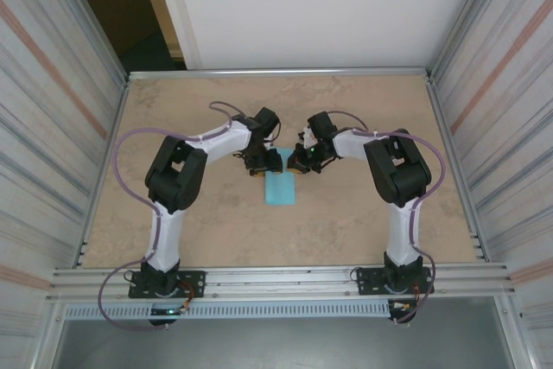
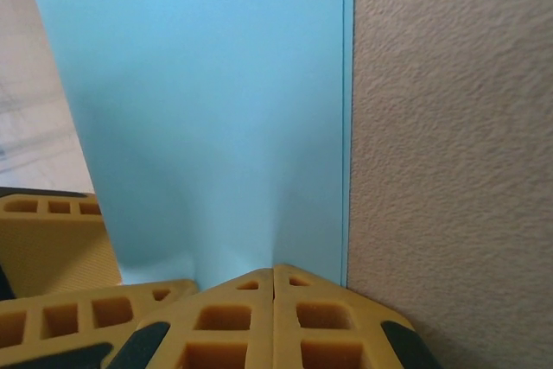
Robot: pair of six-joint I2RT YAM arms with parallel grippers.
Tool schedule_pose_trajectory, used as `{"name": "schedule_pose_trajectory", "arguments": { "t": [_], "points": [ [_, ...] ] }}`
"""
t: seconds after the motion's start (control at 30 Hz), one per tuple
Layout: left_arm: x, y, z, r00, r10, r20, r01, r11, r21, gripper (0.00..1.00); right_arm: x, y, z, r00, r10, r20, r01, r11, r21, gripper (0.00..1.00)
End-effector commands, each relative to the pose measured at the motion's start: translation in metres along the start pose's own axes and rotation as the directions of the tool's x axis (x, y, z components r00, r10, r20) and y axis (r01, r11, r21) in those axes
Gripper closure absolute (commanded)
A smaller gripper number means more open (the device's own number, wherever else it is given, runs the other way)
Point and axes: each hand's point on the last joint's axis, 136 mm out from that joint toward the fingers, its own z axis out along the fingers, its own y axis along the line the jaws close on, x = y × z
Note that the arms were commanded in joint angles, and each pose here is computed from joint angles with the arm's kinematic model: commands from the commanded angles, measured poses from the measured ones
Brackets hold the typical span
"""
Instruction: Fold a paper plane with a square sheet of paper (pick it up from the middle)
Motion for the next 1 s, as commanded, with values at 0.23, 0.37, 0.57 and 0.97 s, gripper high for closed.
{"name": "schedule_pose_trajectory", "arguments": {
  "t": [0.23,0.37,0.57,0.97],
  "points": [
    [-0.025,-0.015,-0.09,0.984,-0.061,0.17,-0.009,0.922,0.387,0.55,0.032,-0.082,0.022,0.993,0.069,-0.092,-0.038,0.954,0.297,0.97],
    [-0.018,-0.056,-0.085,0.993,-0.023,0.119,-0.048,0.829,0.558,0.68,0.03,-0.078,0.021,0.994,0.061,-0.096,-0.029,0.953,0.3,1.0],
    [-0.008,-0.061,-0.043,1.0,0.002,0.013,-0.008,0.861,0.508,0.8,0.028,-0.073,0.02,0.994,0.058,-0.094,-0.028,0.956,0.291,1.0],
    [-0.007,-0.038,-0.005,0.998,-0.014,-0.055,0.036,0.902,0.431,0.87,0.028,-0.072,0.025,0.991,0.067,-0.112,-0.036,0.964,0.264,1.0]
  ]
}}
